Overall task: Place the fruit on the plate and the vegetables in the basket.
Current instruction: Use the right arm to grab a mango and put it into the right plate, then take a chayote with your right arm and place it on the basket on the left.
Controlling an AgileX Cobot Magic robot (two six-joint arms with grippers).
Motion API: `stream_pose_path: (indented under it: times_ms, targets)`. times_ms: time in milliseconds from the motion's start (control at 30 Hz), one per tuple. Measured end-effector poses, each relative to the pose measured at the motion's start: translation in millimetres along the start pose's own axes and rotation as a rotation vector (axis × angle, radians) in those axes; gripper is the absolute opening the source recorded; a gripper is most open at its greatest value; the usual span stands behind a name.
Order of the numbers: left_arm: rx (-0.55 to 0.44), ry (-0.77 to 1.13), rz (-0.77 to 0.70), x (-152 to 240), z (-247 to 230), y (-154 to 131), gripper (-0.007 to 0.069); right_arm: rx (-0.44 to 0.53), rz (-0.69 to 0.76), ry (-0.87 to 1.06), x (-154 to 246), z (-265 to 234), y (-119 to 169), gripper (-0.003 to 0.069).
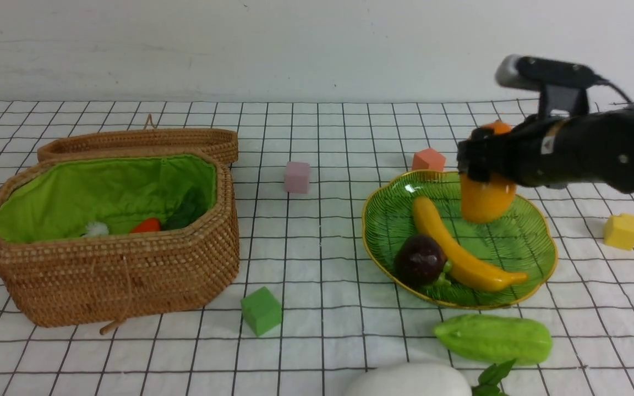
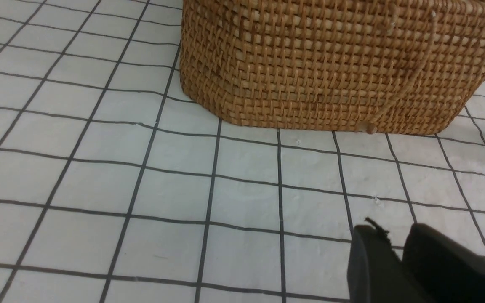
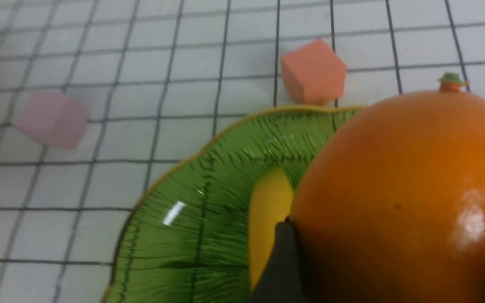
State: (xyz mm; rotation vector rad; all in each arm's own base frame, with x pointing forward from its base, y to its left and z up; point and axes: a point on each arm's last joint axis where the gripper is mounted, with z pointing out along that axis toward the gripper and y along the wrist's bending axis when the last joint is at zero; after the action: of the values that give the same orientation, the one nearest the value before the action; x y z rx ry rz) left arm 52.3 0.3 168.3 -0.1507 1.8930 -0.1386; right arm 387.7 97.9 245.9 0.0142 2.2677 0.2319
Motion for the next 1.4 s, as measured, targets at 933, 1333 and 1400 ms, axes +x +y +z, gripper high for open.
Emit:
stream_pose_path:
  times_ms: [933, 1333, 1400]
  targets:
    - [0.000, 0.000, 0.000, 0, 0, 0, 0.0134, -0.161, -0.690, 0.560, 71, -83, -11, 0.0608]
    - [0.000, 0.000, 0.000, 0, 0, 0, 0.0144, -0.282, -0.903, 0.475, 100, -46, -10, 0.0524]
    - [0.000, 0.000, 0.000, 0, 0, 0, 0.0144, -0.290, -0.898, 0.511, 107, -38, -11, 0.0518]
